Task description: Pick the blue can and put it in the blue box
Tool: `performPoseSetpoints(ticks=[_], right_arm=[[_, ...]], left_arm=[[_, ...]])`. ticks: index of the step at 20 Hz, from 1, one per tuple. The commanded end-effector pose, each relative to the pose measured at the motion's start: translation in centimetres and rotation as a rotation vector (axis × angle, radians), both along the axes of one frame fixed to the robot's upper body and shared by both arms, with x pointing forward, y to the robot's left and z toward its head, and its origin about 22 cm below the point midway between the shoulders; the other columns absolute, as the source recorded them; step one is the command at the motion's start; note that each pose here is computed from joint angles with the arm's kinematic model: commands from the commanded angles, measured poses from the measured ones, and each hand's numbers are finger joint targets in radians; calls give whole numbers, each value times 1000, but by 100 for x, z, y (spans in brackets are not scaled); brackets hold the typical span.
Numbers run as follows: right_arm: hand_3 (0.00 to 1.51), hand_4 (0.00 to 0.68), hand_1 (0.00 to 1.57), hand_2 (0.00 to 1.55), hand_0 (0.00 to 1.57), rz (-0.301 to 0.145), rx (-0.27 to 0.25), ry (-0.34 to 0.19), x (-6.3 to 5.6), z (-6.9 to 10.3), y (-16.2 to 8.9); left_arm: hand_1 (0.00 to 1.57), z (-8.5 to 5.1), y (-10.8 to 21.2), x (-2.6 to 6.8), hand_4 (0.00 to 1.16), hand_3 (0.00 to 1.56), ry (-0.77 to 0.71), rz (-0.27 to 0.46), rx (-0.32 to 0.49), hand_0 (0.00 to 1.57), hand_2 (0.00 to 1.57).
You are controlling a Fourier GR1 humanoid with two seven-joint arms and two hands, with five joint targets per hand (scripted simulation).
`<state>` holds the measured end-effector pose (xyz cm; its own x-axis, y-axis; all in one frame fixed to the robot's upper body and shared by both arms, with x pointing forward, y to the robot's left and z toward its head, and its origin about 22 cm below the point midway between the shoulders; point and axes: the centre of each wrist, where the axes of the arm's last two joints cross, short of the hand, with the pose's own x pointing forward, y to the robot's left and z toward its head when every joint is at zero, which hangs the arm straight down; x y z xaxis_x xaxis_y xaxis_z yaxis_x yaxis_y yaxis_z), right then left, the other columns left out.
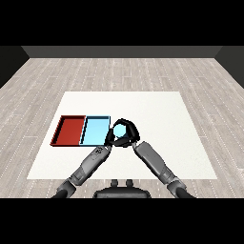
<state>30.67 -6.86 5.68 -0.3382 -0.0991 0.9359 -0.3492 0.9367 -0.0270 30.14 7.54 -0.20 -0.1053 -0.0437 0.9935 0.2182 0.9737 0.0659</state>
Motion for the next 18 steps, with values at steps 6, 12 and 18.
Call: performPoseSetpoints(ticks=[6, 12, 18], right_arm=[[1403, 576, 1468, 1452, 1468, 44, 40, 3, -14, 32, 93], [1121, 408, 1178, 1249, 1178, 18, 83, 64, -234, -42, 146], [0, 0, 0, 0, 0, -3, 27, 70, -95, 51, -25]], left_arm=[[829, 73, -162, -51, 641, 570, 28, 65, -19, 829, 859], [1571, 114, -159, 79, 702, 1471, -82, 101, -123, 1571, 1571], [1571, -1, -98, 68, 1044, 1468, -150, 132, -132, 1571, 1552]])
